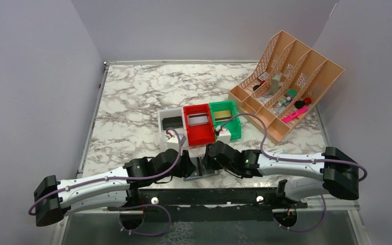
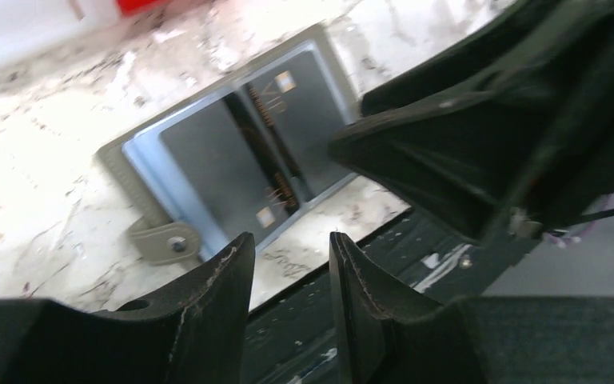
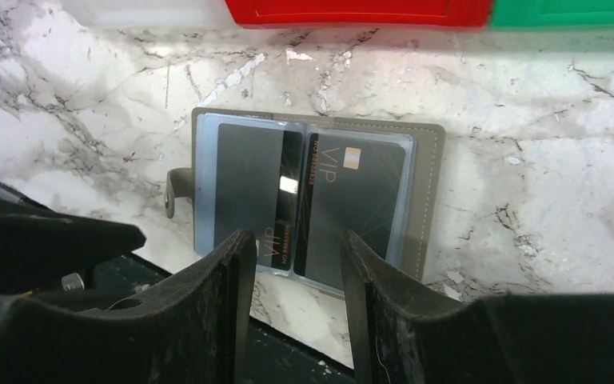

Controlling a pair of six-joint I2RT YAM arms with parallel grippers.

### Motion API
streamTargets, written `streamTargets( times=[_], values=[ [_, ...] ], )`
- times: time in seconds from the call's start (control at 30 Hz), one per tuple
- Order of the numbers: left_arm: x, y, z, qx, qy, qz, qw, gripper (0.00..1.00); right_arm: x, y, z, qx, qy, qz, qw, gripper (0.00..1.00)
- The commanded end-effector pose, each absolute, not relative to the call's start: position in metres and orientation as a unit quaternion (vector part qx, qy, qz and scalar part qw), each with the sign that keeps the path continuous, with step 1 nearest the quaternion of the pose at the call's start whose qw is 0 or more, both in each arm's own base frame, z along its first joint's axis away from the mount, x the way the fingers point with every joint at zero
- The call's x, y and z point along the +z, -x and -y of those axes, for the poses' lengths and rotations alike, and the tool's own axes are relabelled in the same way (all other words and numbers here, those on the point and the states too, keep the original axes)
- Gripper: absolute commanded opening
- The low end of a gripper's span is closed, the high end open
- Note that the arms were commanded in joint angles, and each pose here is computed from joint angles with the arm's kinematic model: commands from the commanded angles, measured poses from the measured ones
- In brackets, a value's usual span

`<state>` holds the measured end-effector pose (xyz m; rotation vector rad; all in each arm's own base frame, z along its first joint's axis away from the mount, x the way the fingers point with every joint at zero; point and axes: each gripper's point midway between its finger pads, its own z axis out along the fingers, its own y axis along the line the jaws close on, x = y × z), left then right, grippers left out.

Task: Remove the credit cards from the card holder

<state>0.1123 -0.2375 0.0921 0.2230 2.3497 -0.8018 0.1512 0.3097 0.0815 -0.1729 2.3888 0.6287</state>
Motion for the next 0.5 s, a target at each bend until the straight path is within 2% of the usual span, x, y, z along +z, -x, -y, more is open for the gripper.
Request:
streamTargets(
  times=[0.0,0.47],
  values=[
    [0.127,-0.115,0.264,-0.357,-0.114,-0.863,0.339,0.45,0.098,-0.165,-0.312,0.253,0.043,-0.894,0.368,0.49],
    [0.046,-0.125,0.233,-0.246,-0.076,-0.909,0.328,0.45,0.099,-0.156,-0.333,0.278,0.074,-0.895,0.341,0.48]
  ],
)
